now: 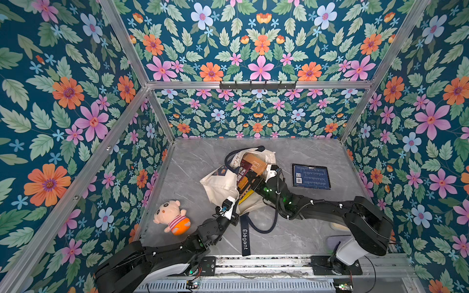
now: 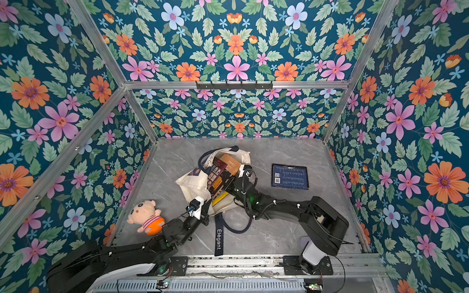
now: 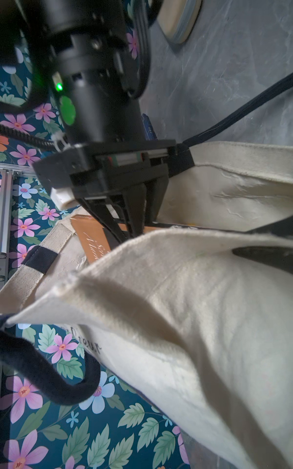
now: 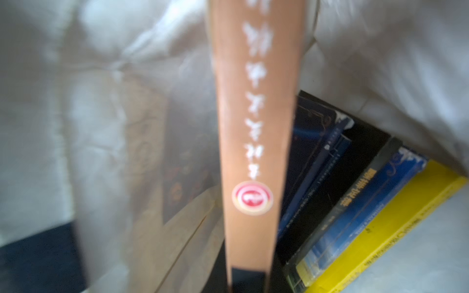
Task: Take out the books from the canvas bag
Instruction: Pick up the book from the canvas bag, then place the book at the center of the board.
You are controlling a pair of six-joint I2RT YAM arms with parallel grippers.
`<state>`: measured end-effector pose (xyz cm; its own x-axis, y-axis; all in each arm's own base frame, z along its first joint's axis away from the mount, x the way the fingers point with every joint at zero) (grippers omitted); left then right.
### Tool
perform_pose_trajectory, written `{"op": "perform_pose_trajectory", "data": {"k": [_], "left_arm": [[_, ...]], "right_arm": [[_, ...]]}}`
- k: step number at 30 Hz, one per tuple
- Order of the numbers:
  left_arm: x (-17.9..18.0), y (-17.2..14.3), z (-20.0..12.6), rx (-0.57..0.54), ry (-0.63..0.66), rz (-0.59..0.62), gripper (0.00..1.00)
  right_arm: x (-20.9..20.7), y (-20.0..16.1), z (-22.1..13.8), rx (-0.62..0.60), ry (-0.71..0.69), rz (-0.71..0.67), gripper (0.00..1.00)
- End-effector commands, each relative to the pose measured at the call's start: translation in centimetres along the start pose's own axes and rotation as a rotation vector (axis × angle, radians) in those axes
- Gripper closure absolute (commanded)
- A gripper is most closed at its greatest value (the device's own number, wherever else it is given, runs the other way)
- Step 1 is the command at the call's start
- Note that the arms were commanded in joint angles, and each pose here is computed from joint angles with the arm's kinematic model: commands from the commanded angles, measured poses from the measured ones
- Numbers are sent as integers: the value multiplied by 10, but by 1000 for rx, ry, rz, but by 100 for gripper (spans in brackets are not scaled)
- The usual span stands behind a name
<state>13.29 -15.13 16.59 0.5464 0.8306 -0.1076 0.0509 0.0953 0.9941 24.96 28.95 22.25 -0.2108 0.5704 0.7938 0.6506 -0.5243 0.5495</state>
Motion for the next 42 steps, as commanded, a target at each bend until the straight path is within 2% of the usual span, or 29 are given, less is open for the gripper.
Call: {"op": "perform_pose_trajectory", "data": {"k": [1, 8, 15, 25, 28, 34, 42], "left_arm": [[2, 0, -5, -42, 3, -24, 100], [3, 0, -4, -41, 16, -34, 100], [6, 0, -4, -41, 63, -39, 100], [9, 1, -5, -46, 100, -48, 100], [11, 1, -6, -49, 115, -48, 100], [11, 2, -7, -54, 113, -44, 100], [10, 2, -7, -50, 94, -37, 100]], "right_arm": [[10, 8, -12, -2, -2, -71, 100], [22, 20, -36, 4, 25, -141, 100], [32, 38, -70, -79, 47, -225, 100], [38, 56, -122, -182, 90, -254, 100], [29, 64, -145, -268, 39, -247, 100], [-9, 67, -182, -441, -166, -184, 100], [-85, 54, -215, -590, -431, 5, 100]]}}
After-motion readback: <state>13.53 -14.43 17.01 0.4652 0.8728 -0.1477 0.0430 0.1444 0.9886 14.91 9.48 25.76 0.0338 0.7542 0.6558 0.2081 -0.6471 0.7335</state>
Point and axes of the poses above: each gripper's point midway between its finger pads, its own z axis out along the fingers, its own x axis along the line the jaws close on, y = z × x, the point moved 10 cm from there along -z, back along the fingers, and after that the axes turned 9 degrees about -z, right-handed, at the moved point
